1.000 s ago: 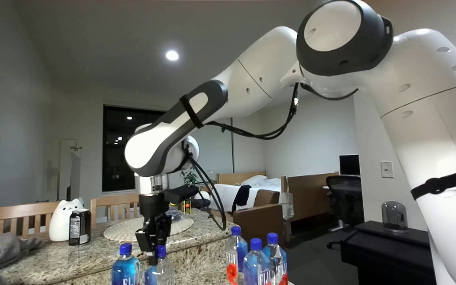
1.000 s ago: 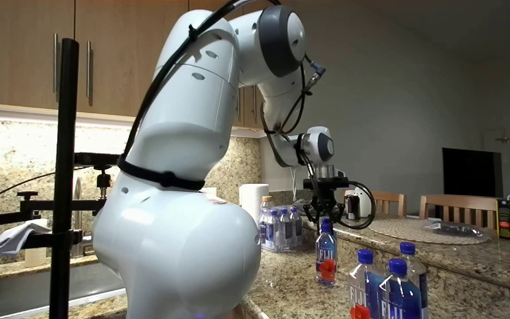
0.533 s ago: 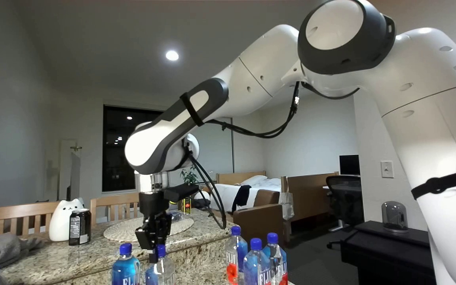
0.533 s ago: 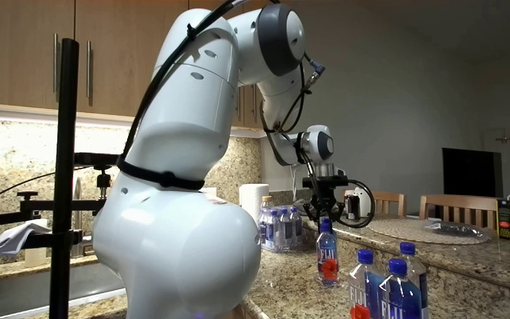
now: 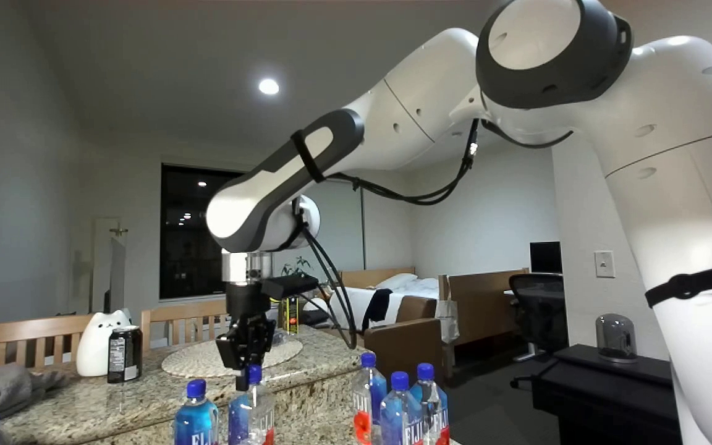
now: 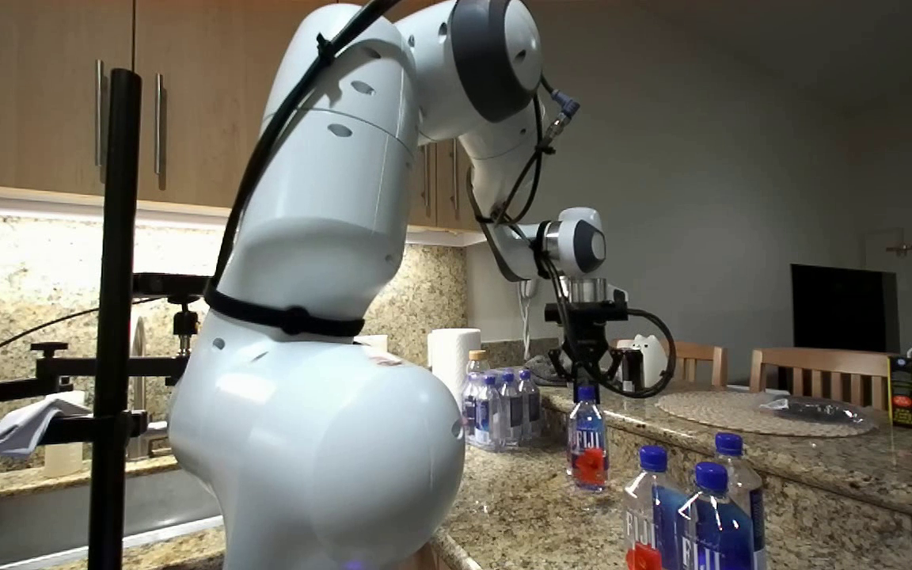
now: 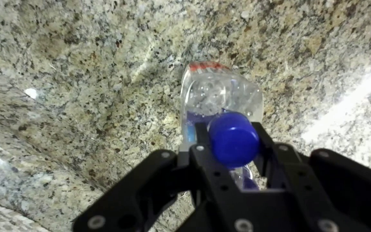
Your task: Line up the empty water bottles
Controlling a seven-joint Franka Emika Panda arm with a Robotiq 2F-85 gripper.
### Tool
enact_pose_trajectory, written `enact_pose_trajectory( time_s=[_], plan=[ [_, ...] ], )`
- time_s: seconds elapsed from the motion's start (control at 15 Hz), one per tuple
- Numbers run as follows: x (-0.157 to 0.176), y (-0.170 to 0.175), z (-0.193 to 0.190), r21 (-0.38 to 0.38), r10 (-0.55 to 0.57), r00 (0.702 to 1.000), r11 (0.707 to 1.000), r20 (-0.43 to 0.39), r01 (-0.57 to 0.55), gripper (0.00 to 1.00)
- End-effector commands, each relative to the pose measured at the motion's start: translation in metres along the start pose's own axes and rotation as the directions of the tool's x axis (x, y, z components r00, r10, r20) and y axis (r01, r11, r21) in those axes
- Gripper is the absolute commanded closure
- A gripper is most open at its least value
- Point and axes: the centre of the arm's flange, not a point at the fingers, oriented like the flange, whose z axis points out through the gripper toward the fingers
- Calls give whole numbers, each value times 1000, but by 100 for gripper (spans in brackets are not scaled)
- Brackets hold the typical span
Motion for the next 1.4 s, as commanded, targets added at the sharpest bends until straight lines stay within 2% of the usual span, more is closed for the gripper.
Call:
enact_pose_trajectory(
  time_s=[0.0, 0.27, 0.47, 0.67, 1.0, 1.33],
  plan=[
    [-29, -5, -24, 42, 132, 991, 991, -33, -130, 87],
    [-51, -15, -22, 43, 312, 950, 949, -8, -312, 87],
    [-75, -16, -13, 20, 441, 897, 897, 22, -442, 87],
    [-94, -5, -8, -3, 515, 856, 857, 50, -516, 87],
    [-109, 30, -9, -36, 543, 837, 839, 68, -542, 87],
    [-125, 47, 6, -25, 571, 811, 819, 126, -573, 87]
  ],
)
